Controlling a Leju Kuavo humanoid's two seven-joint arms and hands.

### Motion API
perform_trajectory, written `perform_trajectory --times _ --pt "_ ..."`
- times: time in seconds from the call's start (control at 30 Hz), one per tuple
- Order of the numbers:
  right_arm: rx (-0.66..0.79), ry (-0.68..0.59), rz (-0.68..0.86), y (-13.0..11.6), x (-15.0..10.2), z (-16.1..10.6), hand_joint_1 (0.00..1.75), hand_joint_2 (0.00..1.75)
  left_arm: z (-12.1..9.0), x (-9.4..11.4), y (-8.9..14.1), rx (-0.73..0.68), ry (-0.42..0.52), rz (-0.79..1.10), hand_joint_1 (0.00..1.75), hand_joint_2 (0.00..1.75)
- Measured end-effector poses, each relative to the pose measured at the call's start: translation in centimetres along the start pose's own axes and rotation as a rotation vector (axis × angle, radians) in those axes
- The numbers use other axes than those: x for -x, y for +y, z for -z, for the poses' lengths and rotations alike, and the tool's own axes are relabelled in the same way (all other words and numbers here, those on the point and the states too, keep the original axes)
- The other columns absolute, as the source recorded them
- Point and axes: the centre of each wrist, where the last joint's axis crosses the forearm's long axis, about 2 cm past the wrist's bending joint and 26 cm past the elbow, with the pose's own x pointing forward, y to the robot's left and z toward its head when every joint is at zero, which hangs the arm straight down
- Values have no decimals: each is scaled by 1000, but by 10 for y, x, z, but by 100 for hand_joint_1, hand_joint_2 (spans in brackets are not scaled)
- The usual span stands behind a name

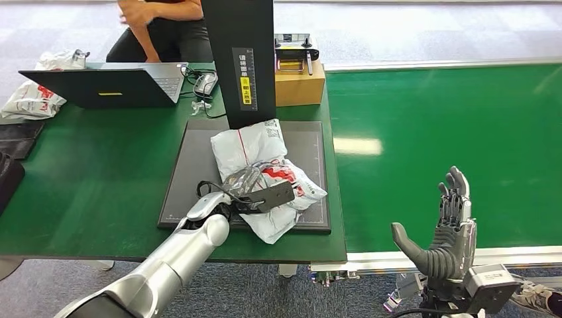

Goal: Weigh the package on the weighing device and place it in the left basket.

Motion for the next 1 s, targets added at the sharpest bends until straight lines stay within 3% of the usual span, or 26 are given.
perform_trajectory --times 0.33,0.5,0.8,1.0 --pt "4 20 29 3 0 -1 0 175 -4 12 -3 -99 -16 1 175 175" --pt "15 24 44 3 1 -1 0 175 -9 28 -7 -150 20 -25 175 175" --pt "31 47 34 -2 1 -9 0 175 -34 93 -10 -325 179 -91 175 175" --pt "32 60 38 -1 4 -11 0 175 -56 134 -1 -487 294 -77 175 175"
